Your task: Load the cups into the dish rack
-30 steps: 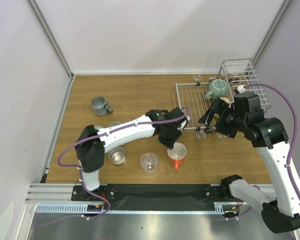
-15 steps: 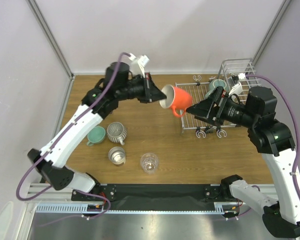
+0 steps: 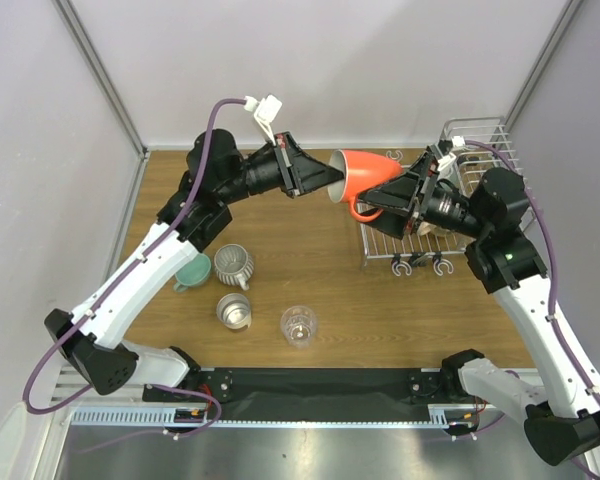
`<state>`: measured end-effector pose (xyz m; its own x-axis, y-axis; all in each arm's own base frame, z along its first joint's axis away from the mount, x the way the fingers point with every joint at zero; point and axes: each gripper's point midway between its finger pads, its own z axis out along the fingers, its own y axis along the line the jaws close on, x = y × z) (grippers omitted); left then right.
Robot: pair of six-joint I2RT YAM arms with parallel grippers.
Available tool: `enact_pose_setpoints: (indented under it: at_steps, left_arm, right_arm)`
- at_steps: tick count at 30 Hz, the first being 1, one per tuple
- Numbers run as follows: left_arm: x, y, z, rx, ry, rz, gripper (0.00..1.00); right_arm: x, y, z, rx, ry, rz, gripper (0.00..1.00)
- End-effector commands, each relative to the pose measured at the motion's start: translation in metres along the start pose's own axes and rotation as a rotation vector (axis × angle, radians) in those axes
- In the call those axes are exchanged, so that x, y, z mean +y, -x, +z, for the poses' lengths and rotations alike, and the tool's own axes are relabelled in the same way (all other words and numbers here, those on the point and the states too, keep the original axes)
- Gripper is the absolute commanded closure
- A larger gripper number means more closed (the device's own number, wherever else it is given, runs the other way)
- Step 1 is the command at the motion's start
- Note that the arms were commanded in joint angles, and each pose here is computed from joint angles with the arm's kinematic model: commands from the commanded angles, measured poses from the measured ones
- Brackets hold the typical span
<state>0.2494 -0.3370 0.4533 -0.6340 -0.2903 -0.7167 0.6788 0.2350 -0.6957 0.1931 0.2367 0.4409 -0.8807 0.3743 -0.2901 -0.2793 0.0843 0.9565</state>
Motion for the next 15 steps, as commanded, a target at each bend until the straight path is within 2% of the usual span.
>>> enact_pose_setpoints:
  at_steps: [1,5,8,11,12,15]
  left_arm:
    - [-0.044,0.023,-0.007,-0.084,-0.149,0.035,1.0]
    - [-0.045,0.025,-0.006,-0.096,-0.163,0.022,1.0]
    - [-0.045,0.022,-0.004,-0.093,-0.174,0.012,1.0]
    - [-0.042,0.017,-0.003,-0.087,-0.167,0.012,1.0]
    - [-0.041,0.016,-0.003,-0.084,-0.164,0.011,1.0]
    - [-0.038,0.013,-0.003,-0.083,-0.164,0.006,1.0]
  right_arm:
    - [0.033,-0.009,0.0,0.032,0.148,-0.01,0.07]
    - [0.038,-0.01,0.005,0.038,0.165,0.007,0.08]
    - [0.037,-0.008,0.008,0.033,0.164,0.017,0.13]
    - [0.04,-0.005,0.011,0.017,0.172,0.043,0.23]
    - [0.04,-0.003,0.012,0.01,0.17,0.054,0.31]
    - [0.039,0.0,0.015,-0.013,0.15,0.079,0.43]
